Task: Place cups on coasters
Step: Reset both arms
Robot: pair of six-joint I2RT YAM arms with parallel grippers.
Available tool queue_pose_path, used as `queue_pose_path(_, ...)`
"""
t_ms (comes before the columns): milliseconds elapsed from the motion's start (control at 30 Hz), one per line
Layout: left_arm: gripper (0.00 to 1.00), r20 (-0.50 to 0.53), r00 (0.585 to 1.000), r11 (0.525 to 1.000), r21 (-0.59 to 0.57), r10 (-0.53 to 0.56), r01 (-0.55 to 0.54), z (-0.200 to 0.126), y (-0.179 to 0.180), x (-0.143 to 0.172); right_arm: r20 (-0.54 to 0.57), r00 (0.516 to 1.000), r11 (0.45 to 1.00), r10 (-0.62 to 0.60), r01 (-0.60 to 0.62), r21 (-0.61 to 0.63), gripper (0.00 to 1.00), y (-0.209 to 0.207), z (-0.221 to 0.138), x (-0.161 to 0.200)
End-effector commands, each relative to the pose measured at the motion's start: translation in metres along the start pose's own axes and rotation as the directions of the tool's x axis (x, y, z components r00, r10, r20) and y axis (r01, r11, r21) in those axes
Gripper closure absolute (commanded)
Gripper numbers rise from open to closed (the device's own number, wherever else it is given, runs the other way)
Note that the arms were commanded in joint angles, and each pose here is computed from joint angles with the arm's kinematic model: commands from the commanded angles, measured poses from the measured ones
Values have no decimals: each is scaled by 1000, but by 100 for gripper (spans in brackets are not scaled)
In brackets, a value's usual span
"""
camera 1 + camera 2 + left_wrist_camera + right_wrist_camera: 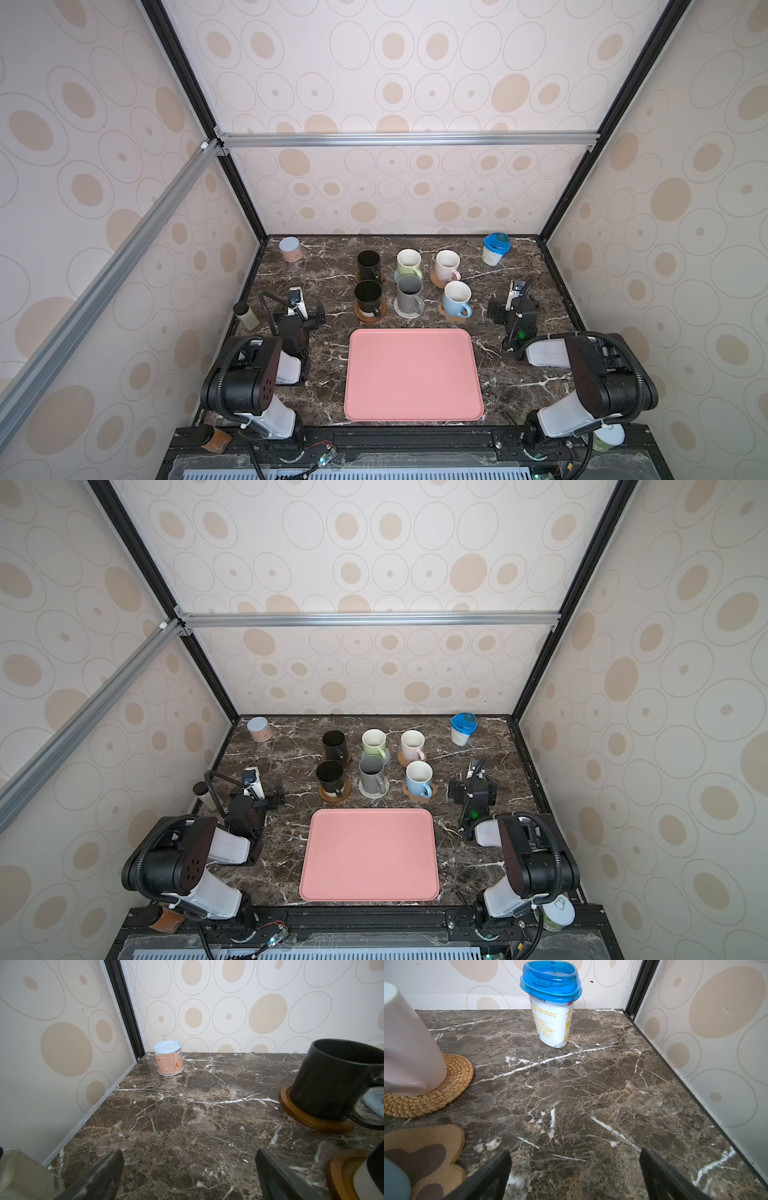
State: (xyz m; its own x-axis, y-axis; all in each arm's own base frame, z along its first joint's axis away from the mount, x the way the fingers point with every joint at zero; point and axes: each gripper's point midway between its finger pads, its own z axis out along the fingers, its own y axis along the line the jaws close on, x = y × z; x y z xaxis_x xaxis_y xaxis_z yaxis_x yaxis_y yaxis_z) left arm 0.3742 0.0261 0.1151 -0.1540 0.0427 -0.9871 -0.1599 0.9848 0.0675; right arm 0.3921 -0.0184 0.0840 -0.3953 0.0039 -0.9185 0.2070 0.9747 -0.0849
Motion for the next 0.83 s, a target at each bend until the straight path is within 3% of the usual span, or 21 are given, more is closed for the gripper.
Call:
queue_pose_path(0, 0, 63, 998, 1000, 19, -2, 1, -1, -3, -15, 18, 1000, 1000, -2, 2, -5, 0, 0, -1, -4)
queue_pose_path(800, 0, 61, 998, 1000, 29, 5, -7, 0, -6, -15, 14, 1000, 1000, -5, 5, -6, 0, 0, -2, -4)
